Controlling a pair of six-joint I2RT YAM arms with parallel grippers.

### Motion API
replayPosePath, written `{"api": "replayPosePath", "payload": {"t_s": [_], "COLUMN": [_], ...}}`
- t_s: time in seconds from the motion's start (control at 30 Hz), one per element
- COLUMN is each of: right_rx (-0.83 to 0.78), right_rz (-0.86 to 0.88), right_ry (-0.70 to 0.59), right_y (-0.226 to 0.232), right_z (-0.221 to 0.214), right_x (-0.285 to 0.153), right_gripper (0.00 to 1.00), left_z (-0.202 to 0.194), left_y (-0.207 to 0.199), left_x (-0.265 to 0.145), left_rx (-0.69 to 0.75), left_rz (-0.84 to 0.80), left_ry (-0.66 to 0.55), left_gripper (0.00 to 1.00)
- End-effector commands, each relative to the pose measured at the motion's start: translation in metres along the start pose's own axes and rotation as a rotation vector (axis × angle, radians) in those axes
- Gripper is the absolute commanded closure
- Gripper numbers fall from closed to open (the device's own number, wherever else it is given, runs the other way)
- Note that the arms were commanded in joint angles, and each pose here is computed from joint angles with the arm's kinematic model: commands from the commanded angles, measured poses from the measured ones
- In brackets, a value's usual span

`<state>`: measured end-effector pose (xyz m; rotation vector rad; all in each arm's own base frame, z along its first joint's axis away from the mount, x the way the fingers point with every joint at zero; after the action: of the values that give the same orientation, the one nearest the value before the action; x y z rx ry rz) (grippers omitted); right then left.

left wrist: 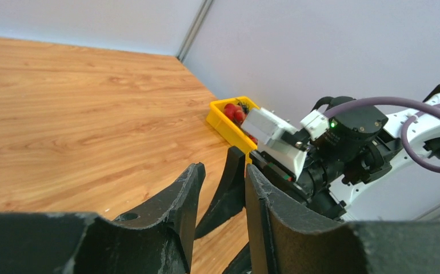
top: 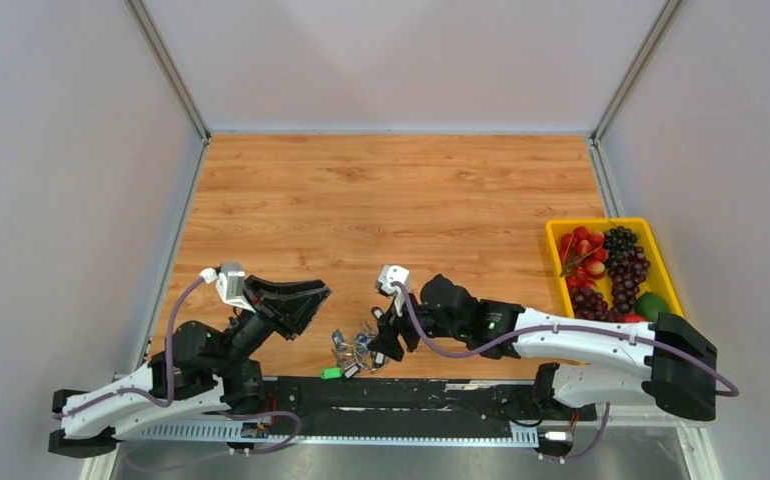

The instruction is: Put the keys on the keyring

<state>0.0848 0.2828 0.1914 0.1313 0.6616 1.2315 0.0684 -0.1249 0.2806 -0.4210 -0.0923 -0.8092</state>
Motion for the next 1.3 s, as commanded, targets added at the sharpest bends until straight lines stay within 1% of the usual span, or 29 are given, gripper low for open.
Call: {"api": "replayPosePath", "payload": {"t_s": [0.0, 0.07, 0.17, 0.23, 0.37, 0.47, 0.6, 0.83, 1.0, 1.07, 1.17, 1.27], "right_rx": [0.210, 0.281, 0.375, 0.418, 0.471, 0.515, 0.567, 0.651, 0.705, 0.711, 0.704, 0.668], "right_rz": [-0.030, -0.070, -0.125, -0.152, -0.217, -0.282, -0.383, -0.475, -0.550, -0.578, -0.615, -0.645], "right_ry": [0.061, 0.106, 0.122, 0.130, 0.169, 0.184, 0.159, 0.086, 0.030, 0.008, -0.015, 0.005], "right_y": [0.000, -0.004, -0.007, -0.006, -0.004, -0.008, -0.018, -0.025, -0.033, -0.037, -0.042, -0.044], "right_z": [-0.021, -0.036, -0.051, -0.060, -0.078, -0.088, -0.098, -0.098, -0.100, -0.101, -0.101, -0.101], "right_x": [0.002, 0.000, -0.001, 0.000, 0.009, 0.017, 0.024, 0.033, 0.036, 0.036, 0.038, 0.044], "right_gripper": [0.41, 0.43, 0.47, 0.48, 0.49, 0.47, 0.45, 0.41, 0.42, 0.43, 0.46, 0.48], "left_z": [0.004, 0.003, 0.003, 0.002, 0.000, -0.001, -0.001, -0.002, -0.002, -0.003, -0.003, -0.003], "left_y": [0.005, 0.007, 0.008, 0.010, 0.012, 0.012, 0.011, 0.012, 0.013, 0.013, 0.014, 0.015], "left_x": [-0.007, -0.009, -0.013, -0.015, -0.015, -0.015, -0.015, -0.016, -0.017, -0.018, -0.018, -0.019], "left_rx": [-0.021, -0.027, -0.037, -0.037, -0.035, -0.032, -0.034, -0.038, -0.034, -0.032, -0.031, -0.031], "left_rz": [0.049, 0.054, 0.060, 0.069, 0.090, 0.098, 0.098, 0.099, 0.101, 0.104, 0.109, 0.110], "left_ry": [0.037, 0.044, 0.045, 0.054, 0.073, 0.090, 0.106, 0.114, 0.115, 0.117, 0.116, 0.114], "left_gripper": [0.57, 0.56, 0.55, 0.54, 0.53, 0.52, 0.51, 0.49, 0.48, 0.48, 0.47, 0.47]}}
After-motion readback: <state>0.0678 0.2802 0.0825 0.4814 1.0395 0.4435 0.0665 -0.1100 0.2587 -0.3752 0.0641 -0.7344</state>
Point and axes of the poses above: each gripper's point midway between its finger pads, its own x axis out along the fingers, its own y axis along the line the jaws close on, z = x × y, the point moved 8 cm from there along -x, back along the fingers, and after that the axes turned 12 degrees about x, right-handed, at the moved point
